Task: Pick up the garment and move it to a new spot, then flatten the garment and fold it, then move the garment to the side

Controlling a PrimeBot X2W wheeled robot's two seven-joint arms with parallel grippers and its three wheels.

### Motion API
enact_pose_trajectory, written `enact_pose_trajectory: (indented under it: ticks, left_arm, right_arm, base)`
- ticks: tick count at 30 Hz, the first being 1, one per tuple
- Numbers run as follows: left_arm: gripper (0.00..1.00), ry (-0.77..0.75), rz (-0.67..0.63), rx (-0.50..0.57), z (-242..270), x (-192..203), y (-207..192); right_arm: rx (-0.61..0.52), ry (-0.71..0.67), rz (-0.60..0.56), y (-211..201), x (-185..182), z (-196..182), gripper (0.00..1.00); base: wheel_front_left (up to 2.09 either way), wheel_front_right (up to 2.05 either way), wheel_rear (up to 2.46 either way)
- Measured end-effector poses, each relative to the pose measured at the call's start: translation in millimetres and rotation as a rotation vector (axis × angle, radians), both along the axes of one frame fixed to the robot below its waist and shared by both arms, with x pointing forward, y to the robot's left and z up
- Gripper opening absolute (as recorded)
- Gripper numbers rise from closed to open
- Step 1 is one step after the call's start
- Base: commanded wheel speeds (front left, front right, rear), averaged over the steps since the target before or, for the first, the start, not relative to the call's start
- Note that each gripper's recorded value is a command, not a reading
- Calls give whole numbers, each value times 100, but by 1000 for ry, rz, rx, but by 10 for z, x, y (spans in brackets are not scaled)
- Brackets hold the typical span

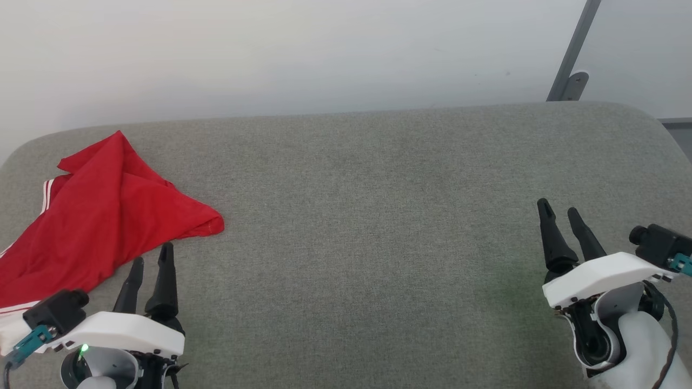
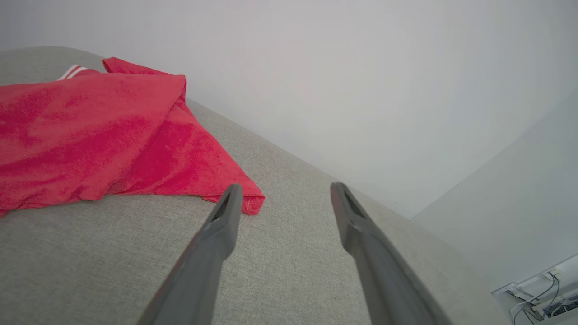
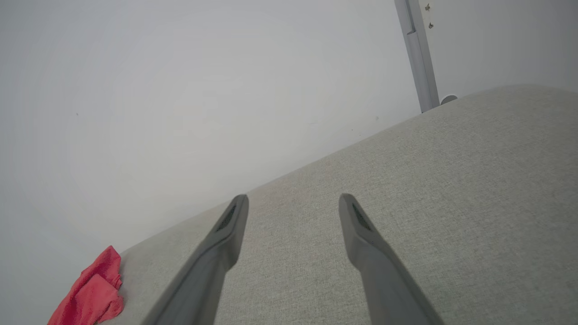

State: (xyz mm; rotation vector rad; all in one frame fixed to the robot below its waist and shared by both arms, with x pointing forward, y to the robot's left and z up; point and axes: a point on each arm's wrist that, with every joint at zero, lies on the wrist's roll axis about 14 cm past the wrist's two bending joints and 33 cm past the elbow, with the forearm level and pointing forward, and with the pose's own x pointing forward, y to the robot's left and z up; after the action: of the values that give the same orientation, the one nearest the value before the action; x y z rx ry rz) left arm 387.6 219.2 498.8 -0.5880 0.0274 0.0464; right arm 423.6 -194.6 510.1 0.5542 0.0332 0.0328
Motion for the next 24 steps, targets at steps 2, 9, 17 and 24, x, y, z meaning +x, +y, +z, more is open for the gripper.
enact_pose_trajectory:
  ticks: [2, 9, 17, 24]
  left_arm:
    - [100, -1, -2, 14, 2, 2, -4]
    - [100, 3, -12, 112, -9, 4, -10]
    - [100, -3, -14, 220, 7, 16, 5]
    - [100, -18, -19, 289, 36, 29, 14]
  right_arm:
    - [-21, -3, 0, -3, 1, 2, 100]
    - [-150, -13, 0, -23, 21, 12, 100]
    - [-268, -26, 4, -30, 33, 26, 100]
    - [-346, -42, 5, -37, 49, 55, 100]
  base:
    - [0, 0, 0]
    - [0, 0, 0]
    - [0, 0, 0]
    - [0, 0, 0]
